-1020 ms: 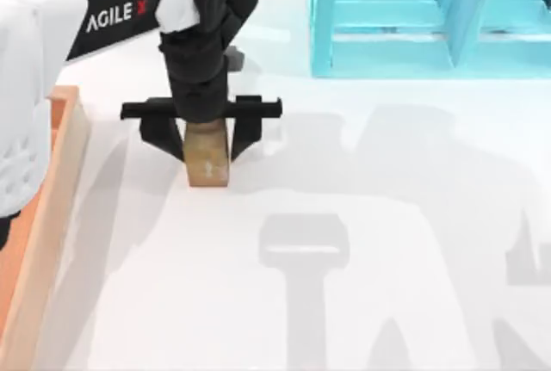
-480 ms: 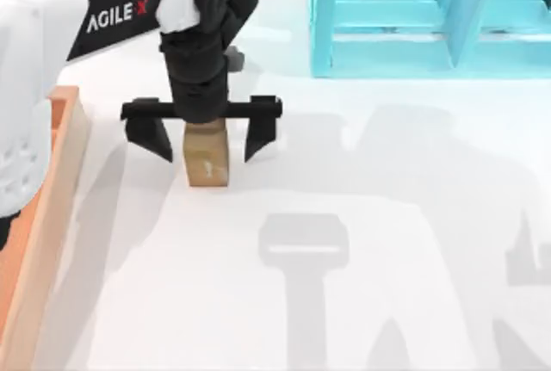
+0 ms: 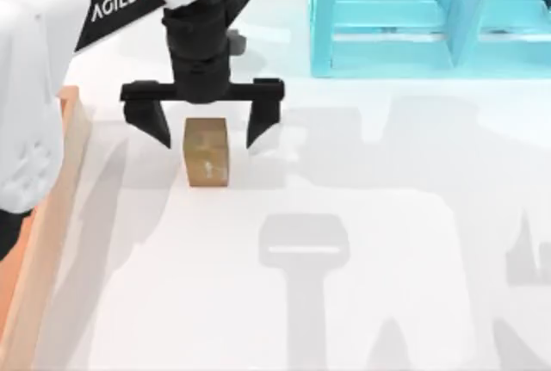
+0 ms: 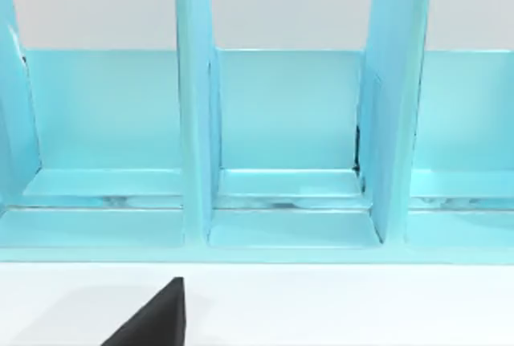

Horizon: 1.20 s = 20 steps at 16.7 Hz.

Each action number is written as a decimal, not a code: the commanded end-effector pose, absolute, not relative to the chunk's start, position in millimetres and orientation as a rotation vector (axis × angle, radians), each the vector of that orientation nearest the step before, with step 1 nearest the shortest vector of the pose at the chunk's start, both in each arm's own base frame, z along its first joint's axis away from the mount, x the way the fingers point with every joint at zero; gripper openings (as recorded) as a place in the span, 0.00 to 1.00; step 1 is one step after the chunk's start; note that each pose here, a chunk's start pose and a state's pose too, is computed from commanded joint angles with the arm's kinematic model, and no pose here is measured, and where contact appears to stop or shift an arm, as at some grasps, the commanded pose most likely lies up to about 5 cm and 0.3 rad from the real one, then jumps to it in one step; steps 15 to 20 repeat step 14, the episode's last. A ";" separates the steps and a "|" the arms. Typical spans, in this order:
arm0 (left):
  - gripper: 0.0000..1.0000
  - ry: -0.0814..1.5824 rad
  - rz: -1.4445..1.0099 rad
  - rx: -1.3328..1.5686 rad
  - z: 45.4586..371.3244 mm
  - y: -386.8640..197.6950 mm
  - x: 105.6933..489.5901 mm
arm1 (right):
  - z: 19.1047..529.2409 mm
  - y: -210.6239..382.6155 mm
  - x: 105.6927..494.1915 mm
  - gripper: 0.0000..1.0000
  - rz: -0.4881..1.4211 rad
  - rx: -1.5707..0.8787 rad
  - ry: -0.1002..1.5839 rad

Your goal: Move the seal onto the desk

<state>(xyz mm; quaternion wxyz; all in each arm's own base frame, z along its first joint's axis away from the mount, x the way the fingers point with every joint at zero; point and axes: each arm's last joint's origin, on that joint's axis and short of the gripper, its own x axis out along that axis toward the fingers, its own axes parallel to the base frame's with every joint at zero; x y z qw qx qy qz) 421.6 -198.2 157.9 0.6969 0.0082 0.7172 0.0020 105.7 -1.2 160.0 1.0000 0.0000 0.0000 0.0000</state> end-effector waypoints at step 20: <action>1.00 1.568 -0.013 0.012 287.1 -193.9 412.0 | 160.0 -1.2 105.7 1.00 0.000 0.000 0.000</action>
